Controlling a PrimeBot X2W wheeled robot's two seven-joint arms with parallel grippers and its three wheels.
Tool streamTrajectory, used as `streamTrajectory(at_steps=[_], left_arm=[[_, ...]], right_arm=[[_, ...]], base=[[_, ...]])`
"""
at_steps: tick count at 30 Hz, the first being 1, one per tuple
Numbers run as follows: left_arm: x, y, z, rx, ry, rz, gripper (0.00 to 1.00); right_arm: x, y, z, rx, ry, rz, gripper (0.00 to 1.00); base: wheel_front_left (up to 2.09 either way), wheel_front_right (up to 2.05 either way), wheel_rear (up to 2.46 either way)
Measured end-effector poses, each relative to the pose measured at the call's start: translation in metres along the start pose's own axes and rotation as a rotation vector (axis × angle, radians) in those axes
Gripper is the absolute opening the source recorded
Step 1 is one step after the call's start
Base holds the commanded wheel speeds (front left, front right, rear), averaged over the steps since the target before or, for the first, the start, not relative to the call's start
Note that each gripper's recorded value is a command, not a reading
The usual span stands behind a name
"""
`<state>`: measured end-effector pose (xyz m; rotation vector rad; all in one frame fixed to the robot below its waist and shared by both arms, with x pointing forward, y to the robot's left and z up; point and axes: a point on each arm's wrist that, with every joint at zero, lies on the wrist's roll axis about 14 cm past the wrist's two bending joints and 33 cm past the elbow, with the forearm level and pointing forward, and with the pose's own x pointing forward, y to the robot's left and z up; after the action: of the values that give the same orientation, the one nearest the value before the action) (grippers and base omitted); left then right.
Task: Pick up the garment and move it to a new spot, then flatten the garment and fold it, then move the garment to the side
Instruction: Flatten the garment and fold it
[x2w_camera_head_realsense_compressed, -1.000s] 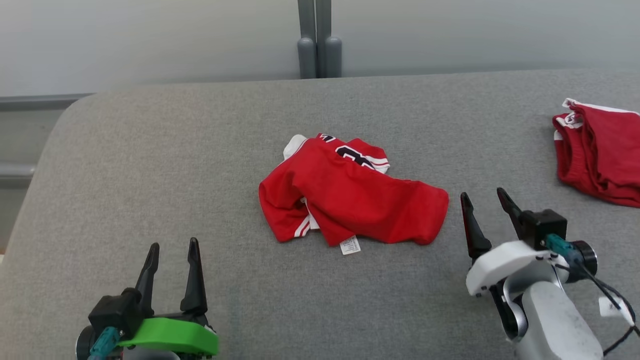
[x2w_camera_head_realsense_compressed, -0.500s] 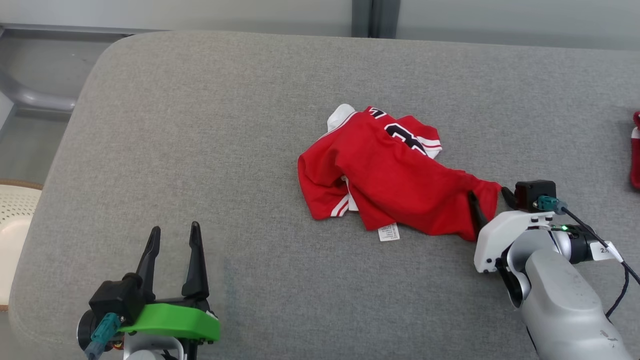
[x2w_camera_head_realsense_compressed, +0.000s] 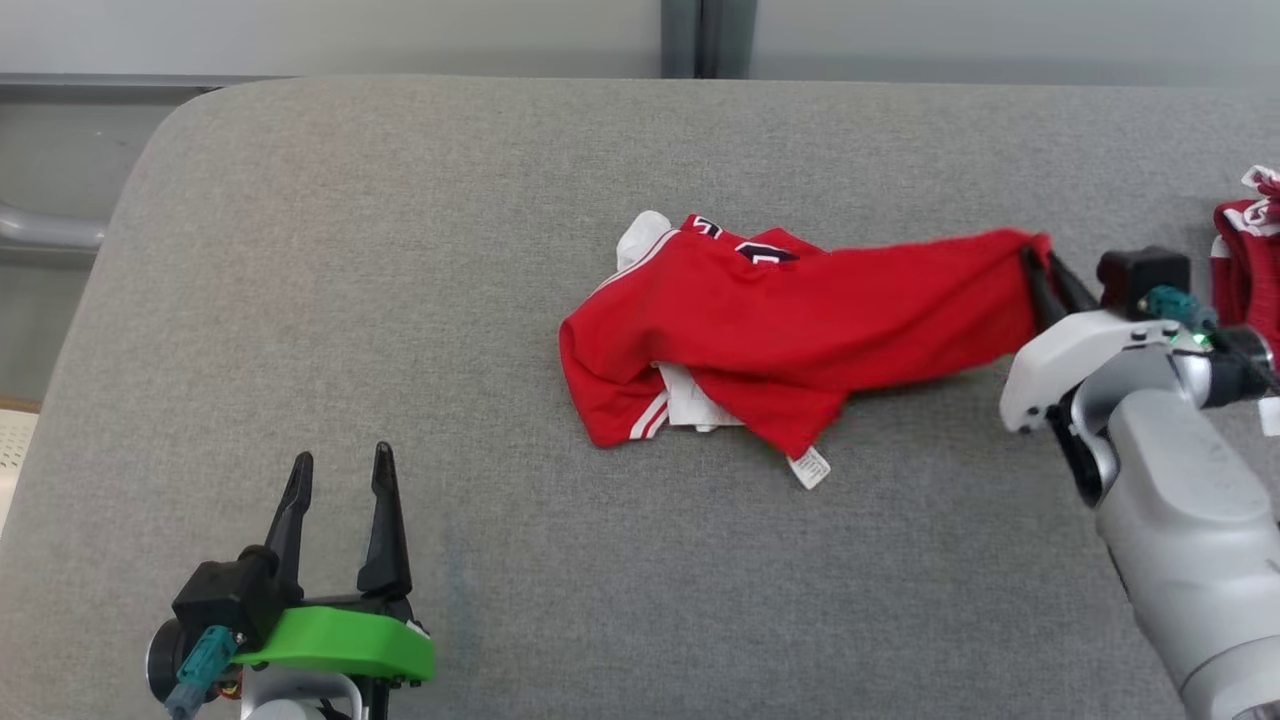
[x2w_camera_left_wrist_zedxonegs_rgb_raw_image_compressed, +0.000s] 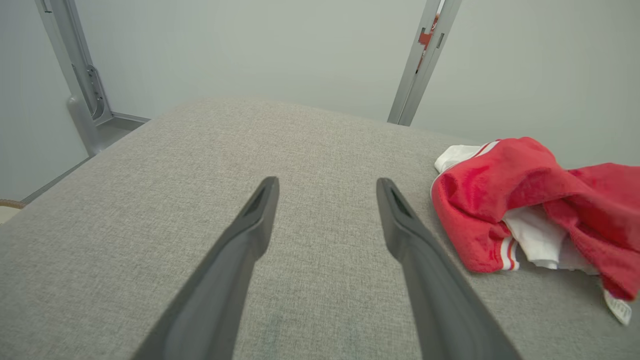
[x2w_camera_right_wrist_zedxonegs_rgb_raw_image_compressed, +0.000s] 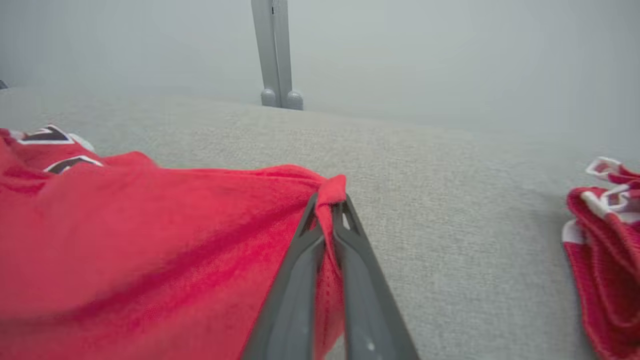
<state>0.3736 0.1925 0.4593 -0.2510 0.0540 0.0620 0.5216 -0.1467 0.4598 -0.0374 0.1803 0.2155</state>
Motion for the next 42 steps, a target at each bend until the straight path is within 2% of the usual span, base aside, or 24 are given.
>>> streamTrajectory(at_steps=[5,9,14,21,30,31,33,34,35,37,42], left_arm=[[0.007,-0.015,-0.004,-0.003,0.01,-0.049,1.0],[0.012,-0.026,-0.007,-0.007,0.018,-0.082,1.0],[0.016,-0.039,-0.011,-0.009,0.026,-0.119,1.0],[0.02,-0.049,-0.012,-0.002,0.029,-0.149,1.0],[0.019,-0.063,-0.012,-0.002,0.029,-0.193,1.0],[0.019,-0.064,-0.012,-0.001,0.028,-0.196,1.0],[0.019,-0.066,-0.012,-0.002,0.028,-0.204,1.0],[0.018,-0.067,-0.012,-0.001,0.028,-0.207,1.0],[0.018,-0.067,-0.012,0.0,0.027,-0.208,1.0],[0.017,-0.068,-0.011,0.0,0.027,-0.211,1.0],[0.015,-0.066,-0.012,0.001,0.029,-0.207,1.0]], right_arm=[[-0.001,-0.041,0.059,-0.081,-0.16,-0.075,0.0],[-0.011,-0.029,0.079,-0.128,-0.241,-0.043,0.0],[-0.049,0.013,0.027,-0.136,-0.173,0.072,0.0],[-0.099,0.057,-0.026,-0.066,-0.075,0.17,0.0],[-0.141,0.063,-0.063,-0.065,0.018,0.183,0.0],[-0.145,0.063,-0.067,-0.074,0.033,0.187,0.14],[-0.151,0.062,-0.075,-0.077,0.055,0.184,0.58],[-0.154,0.061,-0.081,-0.069,0.075,0.179,0.96],[-0.157,0.059,-0.087,-0.056,0.094,0.17,1.0],[-0.162,0.056,-0.094,-0.048,0.116,0.158,1.0],[-0.16,0.043,-0.085,0.002,0.085,0.106,1.0]], base=[[0.0,0.0,0.0],[0.0,0.0,0.0],[0.0,0.0,0.0],[0.0,0.0,0.0],[0.0,0.0,0.0],[0.0,0.0,0.0],[0.0,0.0,0.0],[0.0,0.0,0.0],[0.0,0.0,0.0],[0.0,0.0,0.0],[0.0,0.0,0.0]])
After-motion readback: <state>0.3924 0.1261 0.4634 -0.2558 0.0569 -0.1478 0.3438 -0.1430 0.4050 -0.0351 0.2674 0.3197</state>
